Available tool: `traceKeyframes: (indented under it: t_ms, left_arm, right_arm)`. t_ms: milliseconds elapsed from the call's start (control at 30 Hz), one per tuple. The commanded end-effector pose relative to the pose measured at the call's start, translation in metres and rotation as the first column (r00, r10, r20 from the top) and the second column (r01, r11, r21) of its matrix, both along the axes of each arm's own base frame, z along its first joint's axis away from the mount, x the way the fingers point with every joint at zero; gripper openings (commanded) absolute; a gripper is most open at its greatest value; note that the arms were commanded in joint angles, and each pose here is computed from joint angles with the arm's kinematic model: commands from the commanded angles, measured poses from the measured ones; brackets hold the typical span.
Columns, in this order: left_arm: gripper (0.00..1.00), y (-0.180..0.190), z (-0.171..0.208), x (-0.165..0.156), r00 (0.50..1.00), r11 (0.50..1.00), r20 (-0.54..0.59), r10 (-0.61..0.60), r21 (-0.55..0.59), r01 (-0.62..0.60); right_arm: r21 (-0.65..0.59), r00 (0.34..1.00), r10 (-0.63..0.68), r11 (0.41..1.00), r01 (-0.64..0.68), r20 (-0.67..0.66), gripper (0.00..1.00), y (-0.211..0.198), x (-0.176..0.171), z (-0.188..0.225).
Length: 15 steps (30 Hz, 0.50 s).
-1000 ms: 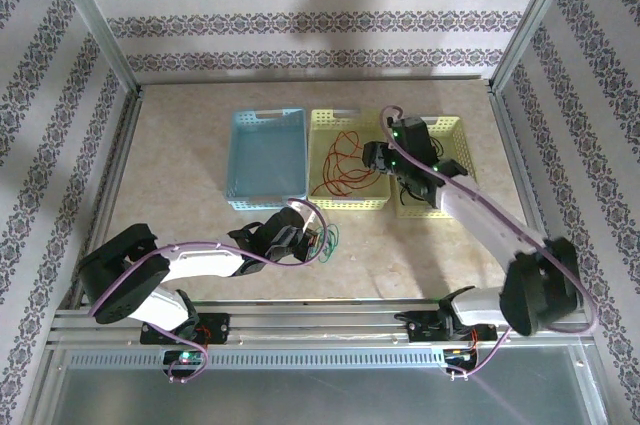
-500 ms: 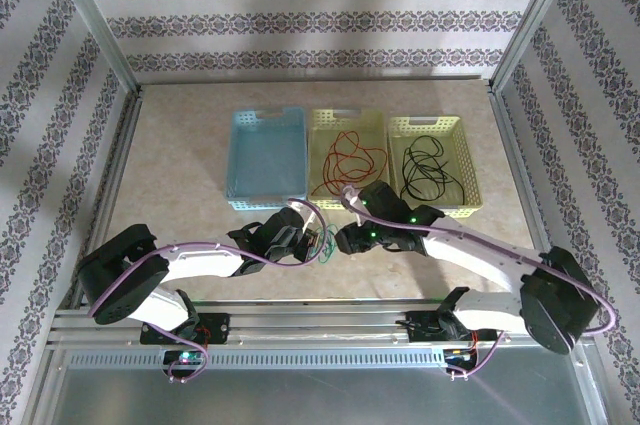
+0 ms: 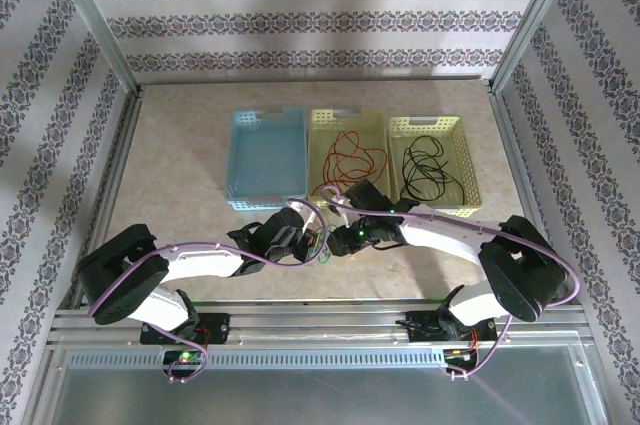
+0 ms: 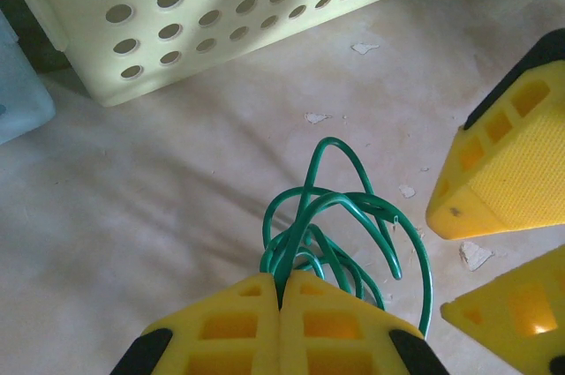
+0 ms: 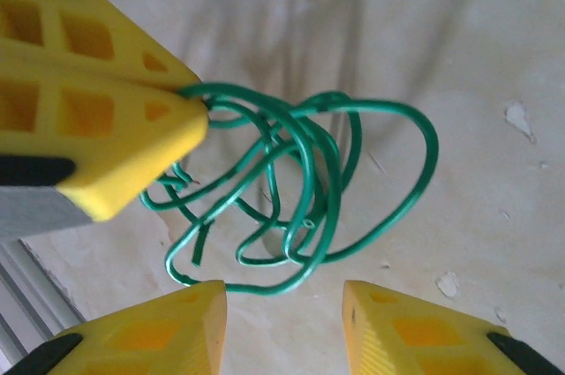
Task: Untangle the cables
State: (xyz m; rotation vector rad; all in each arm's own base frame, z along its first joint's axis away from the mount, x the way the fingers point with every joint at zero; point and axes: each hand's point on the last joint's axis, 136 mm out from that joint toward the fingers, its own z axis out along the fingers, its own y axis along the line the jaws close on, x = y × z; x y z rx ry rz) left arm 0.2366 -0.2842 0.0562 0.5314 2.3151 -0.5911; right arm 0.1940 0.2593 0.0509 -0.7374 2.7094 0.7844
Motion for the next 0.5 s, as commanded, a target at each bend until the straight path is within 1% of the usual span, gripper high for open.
traceKeyframes:
  t_ms: [0, 233, 300, 367, 467]
  left_arm:
    - [0.0, 0.003, -0.001, -0.004, 1.0, 1.0, -0.011, -0.021, 0.022, 0.022]
    - [0.0, 0.005, 0.0, -0.004, 1.0, 1.0, -0.007, -0.013, 0.02, 0.013]
    - [0.0, 0.006, 0.0, -0.004, 1.0, 1.0, -0.007, -0.009, 0.02, 0.009]
    - [0.0, 0.007, 0.0, -0.005, 1.0, 1.0, -0.008, -0.007, 0.022, 0.008]
    - [0.0, 0.01, -0.002, -0.003, 1.0, 0.999, -0.007, 0.008, 0.031, -0.008]
  right_arm:
    - [0.046, 0.999, 0.047, 0.998, -0.048, 0.021, 0.38, 0.016, 0.004, 0.009]
    - [0.039, 0.999, 0.039, 0.998, -0.039, 0.003, 0.32, 0.018, 0.007, -0.002]
    - [0.032, 1.0, 0.024, 0.999, -0.024, 0.006, 0.26, 0.016, 0.007, -0.006]
    - [0.015, 1.0, 0.005, 1.0, -0.005, 0.016, 0.16, 0.011, 0.008, -0.008]
    - [-0.018, 0.997, -0.047, 0.999, 0.048, 0.061, 0.05, -0.002, 0.014, -0.008]
